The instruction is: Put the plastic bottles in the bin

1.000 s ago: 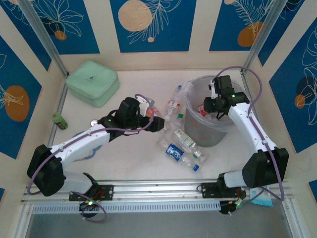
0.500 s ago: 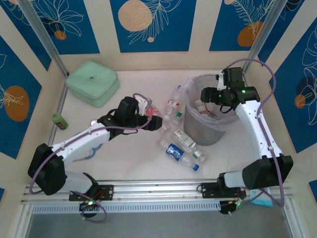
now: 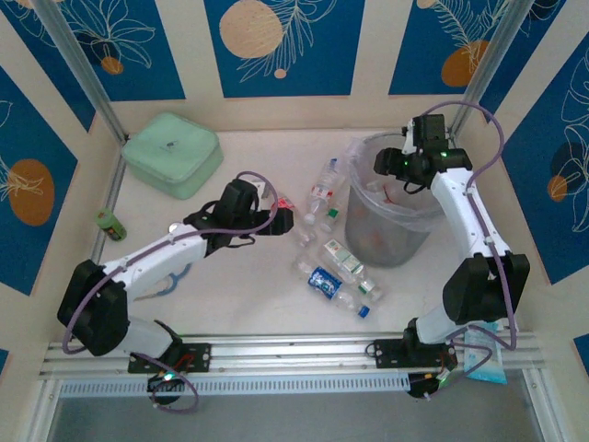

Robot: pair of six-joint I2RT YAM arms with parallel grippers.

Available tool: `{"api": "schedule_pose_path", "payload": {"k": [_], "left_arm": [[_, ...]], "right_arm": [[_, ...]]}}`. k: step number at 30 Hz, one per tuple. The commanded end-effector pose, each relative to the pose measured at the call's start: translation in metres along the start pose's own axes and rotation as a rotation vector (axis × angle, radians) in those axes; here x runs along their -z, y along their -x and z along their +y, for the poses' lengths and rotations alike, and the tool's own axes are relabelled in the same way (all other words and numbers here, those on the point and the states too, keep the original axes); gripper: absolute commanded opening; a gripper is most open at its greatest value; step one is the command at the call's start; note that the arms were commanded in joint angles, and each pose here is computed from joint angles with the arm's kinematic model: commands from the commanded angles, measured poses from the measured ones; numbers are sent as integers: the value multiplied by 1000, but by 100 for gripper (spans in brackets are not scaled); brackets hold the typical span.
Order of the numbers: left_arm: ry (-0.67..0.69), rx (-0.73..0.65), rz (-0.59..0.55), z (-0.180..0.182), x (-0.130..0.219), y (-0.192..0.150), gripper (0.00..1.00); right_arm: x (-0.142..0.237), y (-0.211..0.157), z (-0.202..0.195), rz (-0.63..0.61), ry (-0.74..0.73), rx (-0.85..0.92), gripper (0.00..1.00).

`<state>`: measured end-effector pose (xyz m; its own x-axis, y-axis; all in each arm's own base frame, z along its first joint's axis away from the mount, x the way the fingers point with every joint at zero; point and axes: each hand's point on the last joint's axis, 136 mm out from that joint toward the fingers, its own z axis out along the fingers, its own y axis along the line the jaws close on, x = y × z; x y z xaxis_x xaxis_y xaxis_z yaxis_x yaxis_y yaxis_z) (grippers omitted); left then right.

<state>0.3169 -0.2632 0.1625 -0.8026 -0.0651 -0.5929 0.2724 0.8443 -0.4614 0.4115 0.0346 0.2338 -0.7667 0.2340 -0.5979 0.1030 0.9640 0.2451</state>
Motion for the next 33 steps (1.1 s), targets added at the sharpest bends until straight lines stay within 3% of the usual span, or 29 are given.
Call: {"api": "schedule_pose_path", "payload": {"k": [1, 7, 13, 23, 29, 33], "left_arm": [[109, 102, -11, 21, -10, 6, 92], [156, 184, 14, 29, -32, 3, 92], [169, 240, 13, 33, -52, 5, 92], [231, 313, 0, 30, -75, 13, 95], [255, 382, 35, 29, -95, -2, 96], [255, 416, 59, 24, -106, -16, 89]], "right_arm": [[-13, 8, -29, -48, -90, -39, 70], [-4, 14, -66, -136, -201, -69, 70], [22, 24, -87, -192, -215, -130, 70], [95, 46, -36, -330, -28, -99, 92], [137, 50, -3, -393, 119, -71, 92], [156, 46, 17, -397, 170, -28, 92]]}}
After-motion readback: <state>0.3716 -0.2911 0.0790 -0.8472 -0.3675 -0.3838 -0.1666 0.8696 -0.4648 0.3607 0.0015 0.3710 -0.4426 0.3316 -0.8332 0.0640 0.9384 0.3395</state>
